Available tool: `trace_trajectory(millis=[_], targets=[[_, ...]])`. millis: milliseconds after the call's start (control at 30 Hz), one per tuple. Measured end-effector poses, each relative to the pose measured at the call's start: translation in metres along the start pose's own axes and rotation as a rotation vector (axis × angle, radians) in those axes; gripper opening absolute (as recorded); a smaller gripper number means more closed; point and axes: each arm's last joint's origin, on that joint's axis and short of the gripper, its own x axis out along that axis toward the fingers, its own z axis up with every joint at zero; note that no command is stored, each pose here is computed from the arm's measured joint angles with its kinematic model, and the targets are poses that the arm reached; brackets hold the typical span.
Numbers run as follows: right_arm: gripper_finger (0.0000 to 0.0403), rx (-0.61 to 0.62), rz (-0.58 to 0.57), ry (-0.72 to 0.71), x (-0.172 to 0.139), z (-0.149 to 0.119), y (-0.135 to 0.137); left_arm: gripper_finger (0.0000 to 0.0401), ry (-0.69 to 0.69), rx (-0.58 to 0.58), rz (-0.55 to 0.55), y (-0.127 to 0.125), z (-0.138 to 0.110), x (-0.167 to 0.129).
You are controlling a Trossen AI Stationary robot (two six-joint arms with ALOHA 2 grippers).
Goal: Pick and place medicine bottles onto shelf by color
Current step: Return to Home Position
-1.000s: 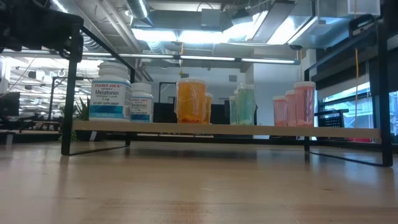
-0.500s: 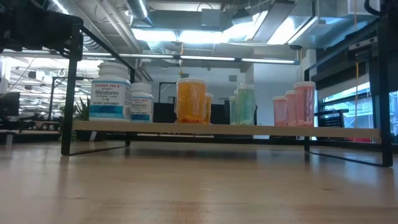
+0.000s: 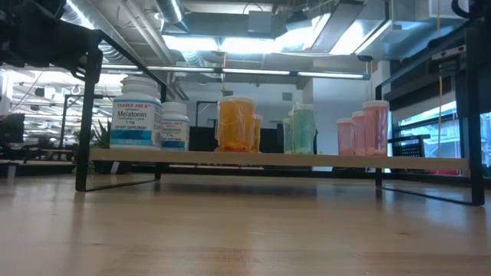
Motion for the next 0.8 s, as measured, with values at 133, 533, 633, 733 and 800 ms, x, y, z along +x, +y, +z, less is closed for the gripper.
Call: trace_trajectory(millis=[133, 533, 633, 733, 800], targets=[[0.0010, -0.012, 0.000, 0.007, 0.0000, -0.0007, 0.0000, 0.0000, -0.001, -0.001, 0.000, 0.0000, 0.0001, 0.0000], [0.0016, 0.036, -0.002, 0.061, 0.0018, -0.0055, -0.0003, 0.0000, -0.001, -0.002, 0.000, 0.0000, 0.0001, 0.0000], [0.0017, 0.090, -0.004, 0.061, 0.0019, -0.0055, -0.0004, 0.0000, -0.001, -0.002, 0.000, 0.0000, 0.0001, 0.0000], [0.0018, 0.114, -0.005, 0.061, 0.0019, -0.0055, -0.0004, 0.0000, -0.001, -0.002, 0.000, 0.0000, 0.0001, 0.0000], [0.0018, 0.118, -0.005, 0.061, 0.0019, -0.0055, -0.0004, 0.0000, -0.001, -0.002, 0.000, 0.0000, 0.0001, 0.0000]])
